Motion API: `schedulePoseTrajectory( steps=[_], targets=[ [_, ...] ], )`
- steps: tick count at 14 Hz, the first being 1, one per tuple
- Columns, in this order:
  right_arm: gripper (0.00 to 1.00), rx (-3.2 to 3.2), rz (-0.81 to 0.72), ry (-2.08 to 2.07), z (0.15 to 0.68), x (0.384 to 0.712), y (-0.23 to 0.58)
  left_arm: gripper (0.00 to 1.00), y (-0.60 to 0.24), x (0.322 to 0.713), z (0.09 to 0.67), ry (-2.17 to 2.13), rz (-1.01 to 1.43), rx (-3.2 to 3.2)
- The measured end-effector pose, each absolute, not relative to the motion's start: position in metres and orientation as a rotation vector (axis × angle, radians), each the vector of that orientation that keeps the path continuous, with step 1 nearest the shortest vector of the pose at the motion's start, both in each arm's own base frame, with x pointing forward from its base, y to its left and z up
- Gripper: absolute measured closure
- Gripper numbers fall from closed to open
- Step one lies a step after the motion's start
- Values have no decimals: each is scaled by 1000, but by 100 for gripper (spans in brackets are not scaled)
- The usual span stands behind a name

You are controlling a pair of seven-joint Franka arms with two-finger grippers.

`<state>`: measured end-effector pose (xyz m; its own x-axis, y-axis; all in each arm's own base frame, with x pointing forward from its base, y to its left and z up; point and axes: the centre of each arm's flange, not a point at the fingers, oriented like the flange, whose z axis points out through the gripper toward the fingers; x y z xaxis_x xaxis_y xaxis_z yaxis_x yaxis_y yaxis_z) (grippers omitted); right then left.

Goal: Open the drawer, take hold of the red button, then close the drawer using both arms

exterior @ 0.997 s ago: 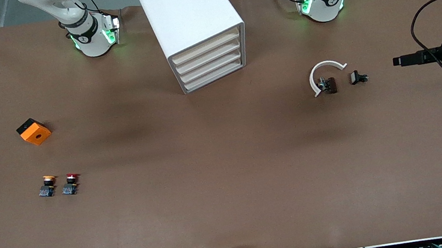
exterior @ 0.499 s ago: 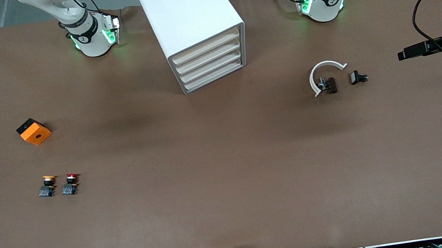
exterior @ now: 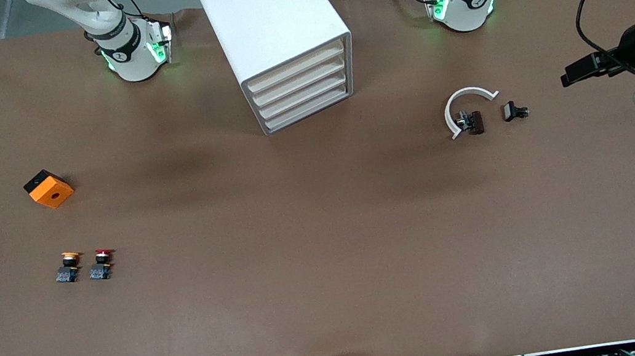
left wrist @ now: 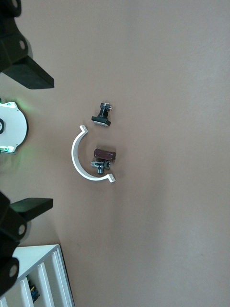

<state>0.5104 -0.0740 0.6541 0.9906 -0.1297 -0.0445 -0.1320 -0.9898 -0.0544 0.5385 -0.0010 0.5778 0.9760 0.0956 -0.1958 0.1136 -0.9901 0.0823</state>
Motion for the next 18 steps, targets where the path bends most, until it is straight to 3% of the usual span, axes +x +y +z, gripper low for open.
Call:
schedulePoseTrajectory(
  steps=[5,18],
  targets=[
    [0,-3073,18,197,671,487,-72,0,-4,530,621,204,-142,3037],
    [0,-3155,10,103,669,490,-51,0,-18,530,636,149,-92,3100]
  ],
)
